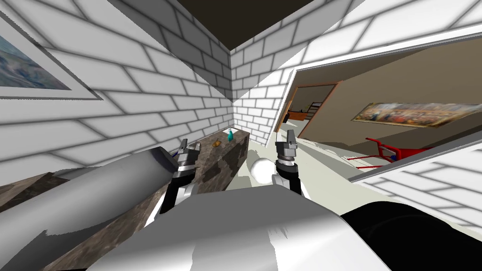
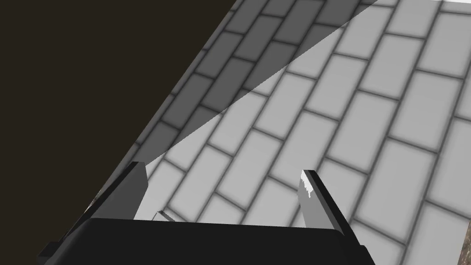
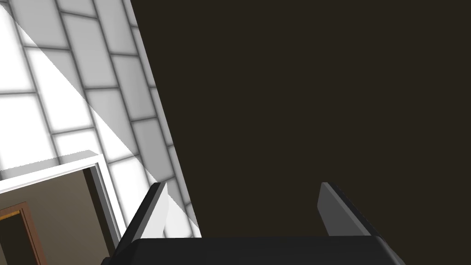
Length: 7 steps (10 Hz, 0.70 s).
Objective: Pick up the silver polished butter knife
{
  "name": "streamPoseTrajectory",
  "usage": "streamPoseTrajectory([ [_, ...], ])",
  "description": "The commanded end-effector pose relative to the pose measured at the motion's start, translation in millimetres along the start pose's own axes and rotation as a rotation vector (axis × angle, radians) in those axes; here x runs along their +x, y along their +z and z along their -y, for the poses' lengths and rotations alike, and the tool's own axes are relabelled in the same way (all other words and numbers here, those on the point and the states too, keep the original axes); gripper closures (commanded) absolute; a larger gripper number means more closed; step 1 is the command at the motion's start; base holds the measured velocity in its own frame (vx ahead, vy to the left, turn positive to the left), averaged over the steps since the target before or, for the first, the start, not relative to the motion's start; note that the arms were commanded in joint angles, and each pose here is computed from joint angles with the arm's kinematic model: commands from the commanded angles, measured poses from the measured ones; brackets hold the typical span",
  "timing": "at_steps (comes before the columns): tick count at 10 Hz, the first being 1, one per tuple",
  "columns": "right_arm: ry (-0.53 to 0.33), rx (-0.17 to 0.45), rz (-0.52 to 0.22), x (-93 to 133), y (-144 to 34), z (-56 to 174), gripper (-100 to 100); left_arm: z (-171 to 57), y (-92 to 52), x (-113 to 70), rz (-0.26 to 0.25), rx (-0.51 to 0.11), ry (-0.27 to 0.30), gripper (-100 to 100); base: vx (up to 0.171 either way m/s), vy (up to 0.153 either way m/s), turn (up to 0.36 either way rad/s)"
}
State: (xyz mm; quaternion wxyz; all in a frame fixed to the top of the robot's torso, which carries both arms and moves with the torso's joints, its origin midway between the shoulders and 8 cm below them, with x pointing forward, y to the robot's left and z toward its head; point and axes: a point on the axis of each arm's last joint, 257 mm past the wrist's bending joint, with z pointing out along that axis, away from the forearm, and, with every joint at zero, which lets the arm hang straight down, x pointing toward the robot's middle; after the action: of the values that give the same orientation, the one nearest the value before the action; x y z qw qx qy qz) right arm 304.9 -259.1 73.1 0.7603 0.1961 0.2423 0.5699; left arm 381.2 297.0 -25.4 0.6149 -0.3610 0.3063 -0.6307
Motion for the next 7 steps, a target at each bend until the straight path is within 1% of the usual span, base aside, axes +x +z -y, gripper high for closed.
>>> streamPoseTrajectory([
  [1,0.000,0.000,0.000,0.0,0.0,0.0,0,-6.7,0.3,-1.5,0.000,-0.032,-0.016,-100,0.021,-0.003,-0.011],
  [2,0.000,0.000,0.000,0.0,0.0,0.0,0,-15.4,2.5,-4.0,0.001,-0.063,-0.043,-100,0.017,-0.007,-0.035],
  [3,0.000,0.000,0.000,0.0,0.0,0.0,0,-16.6,2.4,-4.2,0.002,-0.068,-0.043,-100,0.014,-0.005,-0.016],
  [4,0.000,0.000,0.000,0.0,0.0,0.0,0,-26.4,4.3,-7.0,0.006,-0.103,-0.073,-100,0.020,-0.006,-0.040],
  [5,0.000,0.000,0.000,0.0,0.0,0.0,0,-32.5,6.7,-9.3,0.010,-0.124,-0.106,-100,0.030,-0.010,-0.060],
  [6,0.000,0.000,0.000,0.0,0.0,0.0,0,-37.9,5.9,-10.1,0.014,-0.145,-0.105,-100,0.024,-0.004,-0.019],
  [7,0.000,0.000,0.000,0.0,0.0,0.0,0,-45.5,7.9,-12.5,0.021,-0.172,-0.141,-100,0.024,-0.006,-0.044],
])
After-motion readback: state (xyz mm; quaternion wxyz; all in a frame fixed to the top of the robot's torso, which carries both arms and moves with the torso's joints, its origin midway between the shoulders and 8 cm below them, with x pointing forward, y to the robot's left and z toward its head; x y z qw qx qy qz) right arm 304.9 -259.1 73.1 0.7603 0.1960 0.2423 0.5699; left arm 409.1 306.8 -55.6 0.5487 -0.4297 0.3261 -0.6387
